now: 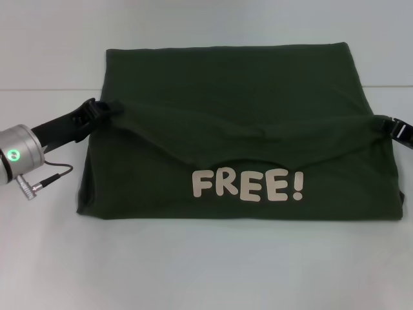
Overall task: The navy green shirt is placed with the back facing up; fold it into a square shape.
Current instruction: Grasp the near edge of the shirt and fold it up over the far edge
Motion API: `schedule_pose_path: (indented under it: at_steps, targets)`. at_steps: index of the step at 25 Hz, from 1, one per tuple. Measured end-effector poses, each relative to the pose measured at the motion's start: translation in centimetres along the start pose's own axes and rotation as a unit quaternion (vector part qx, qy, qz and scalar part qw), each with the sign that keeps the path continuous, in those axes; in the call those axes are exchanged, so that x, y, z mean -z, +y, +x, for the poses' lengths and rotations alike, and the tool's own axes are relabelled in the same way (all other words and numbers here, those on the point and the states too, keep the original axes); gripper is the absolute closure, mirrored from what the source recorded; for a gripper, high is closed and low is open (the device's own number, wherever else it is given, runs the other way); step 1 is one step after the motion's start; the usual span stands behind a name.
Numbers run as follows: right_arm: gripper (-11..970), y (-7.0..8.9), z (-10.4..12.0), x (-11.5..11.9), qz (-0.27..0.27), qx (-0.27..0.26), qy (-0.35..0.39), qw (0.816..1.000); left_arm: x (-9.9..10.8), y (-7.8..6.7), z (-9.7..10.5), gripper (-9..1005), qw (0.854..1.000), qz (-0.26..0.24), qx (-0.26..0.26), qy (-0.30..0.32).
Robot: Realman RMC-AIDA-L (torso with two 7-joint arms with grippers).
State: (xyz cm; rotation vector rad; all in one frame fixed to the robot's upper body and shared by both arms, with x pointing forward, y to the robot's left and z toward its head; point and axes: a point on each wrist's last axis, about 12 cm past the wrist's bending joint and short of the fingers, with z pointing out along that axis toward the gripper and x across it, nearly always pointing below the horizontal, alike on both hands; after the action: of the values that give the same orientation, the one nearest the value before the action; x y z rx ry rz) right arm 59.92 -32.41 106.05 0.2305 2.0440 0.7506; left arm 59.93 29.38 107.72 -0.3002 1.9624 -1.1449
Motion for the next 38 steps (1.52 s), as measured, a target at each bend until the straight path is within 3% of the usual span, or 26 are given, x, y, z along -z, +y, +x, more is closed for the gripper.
schedule_pose_path:
  at_steps: [21, 38]
  targets:
    - [910, 0.3, 0.9, -1.4, 0.02, -0.006, -0.019, 1.0, -0.9, 0.6, 0.5, 948, 0.999, -0.026, -0.002, -0.044]
    - [809, 0.5, 1.1, -1.5, 0.012, 0.026, -0.02, 0.999, -1.1, 1.1, 1.5, 947, 0.996, -0.042, 0.027, -0.078]
